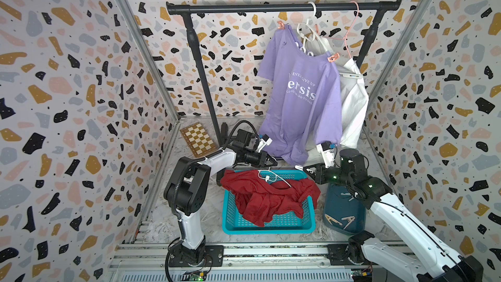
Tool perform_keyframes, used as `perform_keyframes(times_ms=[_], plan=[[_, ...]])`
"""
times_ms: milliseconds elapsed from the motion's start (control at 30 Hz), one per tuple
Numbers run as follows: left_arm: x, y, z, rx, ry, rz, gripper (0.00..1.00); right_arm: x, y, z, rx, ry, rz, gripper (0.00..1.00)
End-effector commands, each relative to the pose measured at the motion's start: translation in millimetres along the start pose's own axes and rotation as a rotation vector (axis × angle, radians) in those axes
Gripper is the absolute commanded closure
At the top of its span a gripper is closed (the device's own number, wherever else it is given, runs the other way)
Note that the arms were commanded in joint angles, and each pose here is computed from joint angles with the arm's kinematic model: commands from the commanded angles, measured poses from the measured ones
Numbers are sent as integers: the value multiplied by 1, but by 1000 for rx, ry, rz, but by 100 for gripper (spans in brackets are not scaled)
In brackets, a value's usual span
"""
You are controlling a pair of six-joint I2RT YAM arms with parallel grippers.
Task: Use clothespins to secure the t-shirt on both sides of the hanger
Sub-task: Pick up the hanger from the basket.
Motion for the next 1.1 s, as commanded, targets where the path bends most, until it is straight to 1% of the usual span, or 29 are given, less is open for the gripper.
perform_keyframes(times_ms=[0, 67, 167, 400, 667, 867, 1067], plan=[[12, -35, -11, -104, -42, 64, 90, 11, 0, -7, 38, -12, 27, 100], [16, -43, -12, -122, -53, 72, 95, 14, -1, -8, 48, -13, 38, 100], [21, -54, -10, -146, -54, 87, 98, 17, -1, -7, 59, -9, 47, 100], [28, -66, -4, -191, -55, 100, 99, 17, -3, -2, 63, 5, 55, 100], [40, -87, 6, -294, -57, 138, 100, 21, 1, 0, 86, 11, 43, 100], [47, -97, 12, -337, -50, 155, 100, 24, 1, 10, 90, 43, 47, 100], [63, -115, 18, -406, -75, 176, 100, 33, 6, 9, 124, 25, 43, 100]])
Point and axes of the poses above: each gripper's point midway between its finger pads, its own x axis back along the fingers, its own y axis along the line the jaws close on, z = x × y, the point moved 1 cm from there along x, back along the fingers, and after that the axes turned 15 degrees about x, right-handed, at the moved point
